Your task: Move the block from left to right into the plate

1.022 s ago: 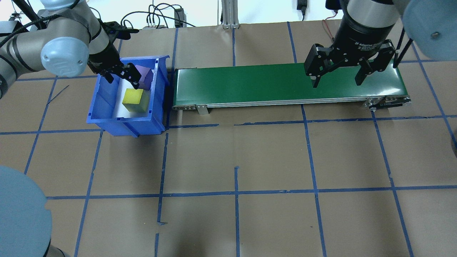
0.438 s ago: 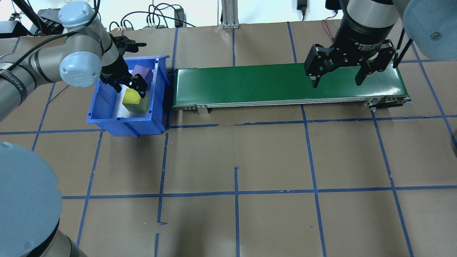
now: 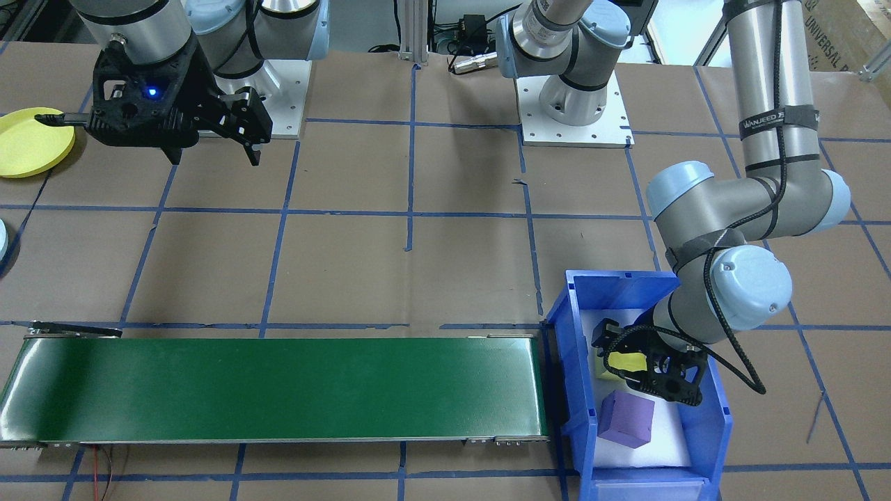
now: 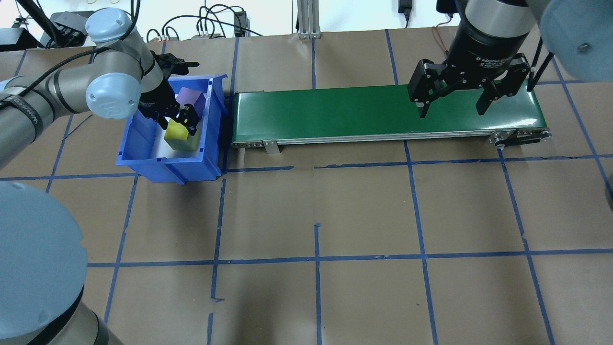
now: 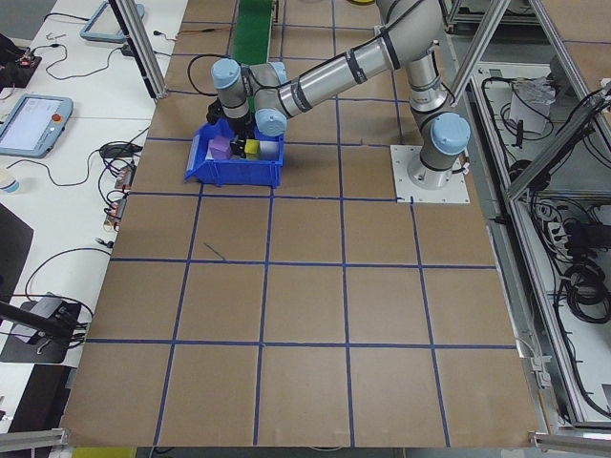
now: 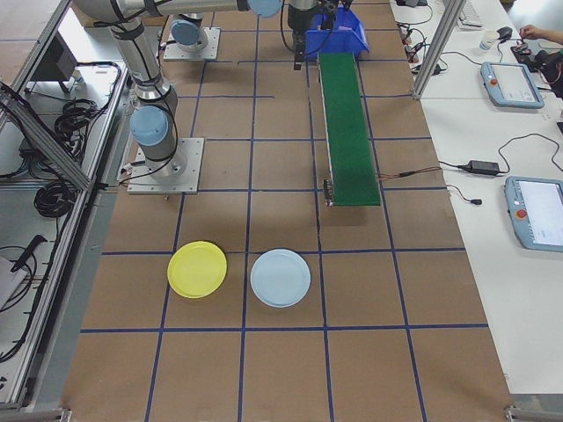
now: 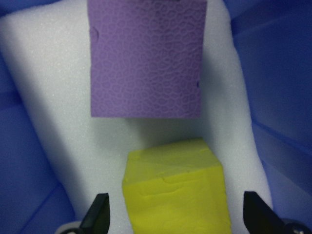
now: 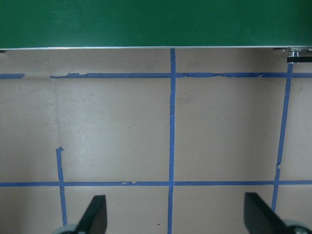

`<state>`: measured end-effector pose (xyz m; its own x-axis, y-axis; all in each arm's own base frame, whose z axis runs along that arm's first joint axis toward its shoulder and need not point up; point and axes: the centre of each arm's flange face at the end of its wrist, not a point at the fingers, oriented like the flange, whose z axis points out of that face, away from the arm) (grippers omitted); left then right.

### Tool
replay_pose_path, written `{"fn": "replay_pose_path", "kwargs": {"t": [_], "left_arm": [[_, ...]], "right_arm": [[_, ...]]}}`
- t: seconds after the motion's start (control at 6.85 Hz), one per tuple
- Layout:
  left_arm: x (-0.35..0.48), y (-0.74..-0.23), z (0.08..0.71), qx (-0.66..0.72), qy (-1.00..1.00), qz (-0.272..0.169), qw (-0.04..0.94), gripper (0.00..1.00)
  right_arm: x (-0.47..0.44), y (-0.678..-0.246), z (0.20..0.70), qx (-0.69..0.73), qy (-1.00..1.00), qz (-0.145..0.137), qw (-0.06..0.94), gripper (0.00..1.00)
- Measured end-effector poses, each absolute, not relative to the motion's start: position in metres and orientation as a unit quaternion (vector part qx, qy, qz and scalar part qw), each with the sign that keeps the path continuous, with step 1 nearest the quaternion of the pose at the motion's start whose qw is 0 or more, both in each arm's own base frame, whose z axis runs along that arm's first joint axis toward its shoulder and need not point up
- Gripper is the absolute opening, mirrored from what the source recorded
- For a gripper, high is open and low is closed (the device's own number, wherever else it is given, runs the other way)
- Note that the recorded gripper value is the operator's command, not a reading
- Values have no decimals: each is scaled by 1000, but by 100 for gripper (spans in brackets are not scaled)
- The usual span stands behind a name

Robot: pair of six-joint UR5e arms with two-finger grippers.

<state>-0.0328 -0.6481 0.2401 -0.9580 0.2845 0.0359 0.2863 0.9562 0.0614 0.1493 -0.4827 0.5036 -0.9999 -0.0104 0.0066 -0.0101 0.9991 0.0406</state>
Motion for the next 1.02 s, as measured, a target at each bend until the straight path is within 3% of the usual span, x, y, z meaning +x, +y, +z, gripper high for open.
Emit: {"fn": "replay_pose_path", "kwargs": {"t": [0.29,0.73,1.02], "left_arm": [[-33,-650,261,-142,-990,-16,8,35],[-55,-619,411,-114,-989,95,20,35],[-115,-589,454,-74,-988,116,71,35]], "right_arm": [[149,-483,504,5,-1000,-20,4,100],[149,-482,504,5,-1000,-20,4,100],[149,-482,504,5,-1000,-20,4,100]]}}
